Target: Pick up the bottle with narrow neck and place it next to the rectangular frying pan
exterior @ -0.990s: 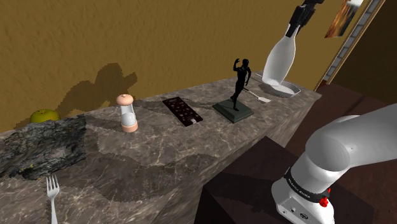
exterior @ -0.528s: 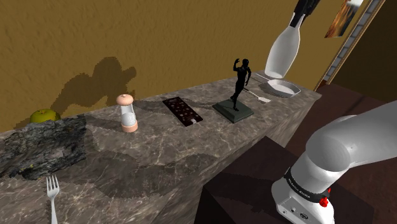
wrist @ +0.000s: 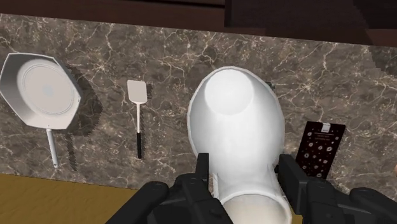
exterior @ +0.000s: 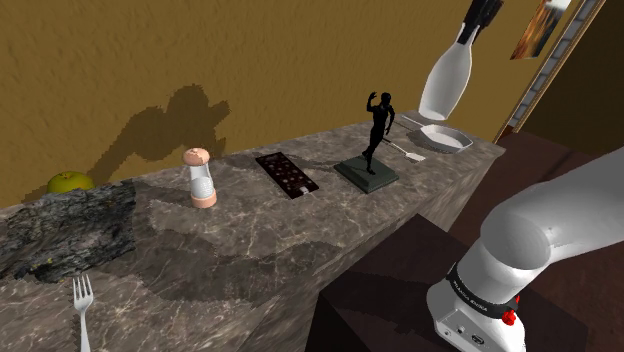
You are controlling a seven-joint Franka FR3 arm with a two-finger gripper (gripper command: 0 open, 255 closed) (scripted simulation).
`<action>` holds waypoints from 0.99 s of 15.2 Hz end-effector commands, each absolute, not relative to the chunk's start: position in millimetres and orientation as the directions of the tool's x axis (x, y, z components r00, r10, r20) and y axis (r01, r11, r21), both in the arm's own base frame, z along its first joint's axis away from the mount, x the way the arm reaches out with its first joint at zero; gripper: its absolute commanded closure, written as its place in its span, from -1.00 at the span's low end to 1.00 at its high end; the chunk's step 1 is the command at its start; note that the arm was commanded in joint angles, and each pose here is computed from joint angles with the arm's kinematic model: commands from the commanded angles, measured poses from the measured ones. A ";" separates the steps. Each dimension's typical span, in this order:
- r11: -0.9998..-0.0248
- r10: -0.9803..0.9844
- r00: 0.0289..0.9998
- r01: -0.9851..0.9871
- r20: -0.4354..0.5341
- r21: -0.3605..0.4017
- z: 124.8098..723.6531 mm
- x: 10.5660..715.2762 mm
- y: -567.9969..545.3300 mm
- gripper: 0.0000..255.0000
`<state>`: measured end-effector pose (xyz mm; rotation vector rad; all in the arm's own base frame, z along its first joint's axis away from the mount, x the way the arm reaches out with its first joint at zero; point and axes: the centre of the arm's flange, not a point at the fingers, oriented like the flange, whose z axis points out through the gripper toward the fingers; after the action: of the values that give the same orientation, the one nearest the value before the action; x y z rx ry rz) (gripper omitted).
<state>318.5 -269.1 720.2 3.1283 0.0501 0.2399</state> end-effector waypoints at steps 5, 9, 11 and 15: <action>-0.999 0.033 0.988 0.032 0.153 0.007 685.3 337.1 -337.9 1.00; -0.999 0.033 0.988 0.032 0.153 0.007 661.4 349.0 -383.5 1.00; -0.999 0.033 0.988 0.032 0.153 0.007 649.5 354.9 -406.2 1.00; -0.999 0.033 0.988 0.032 0.153 0.007 625.7 366.8 -451.8 1.00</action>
<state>361.5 -440.6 631.2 3.1283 0.0484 0.2392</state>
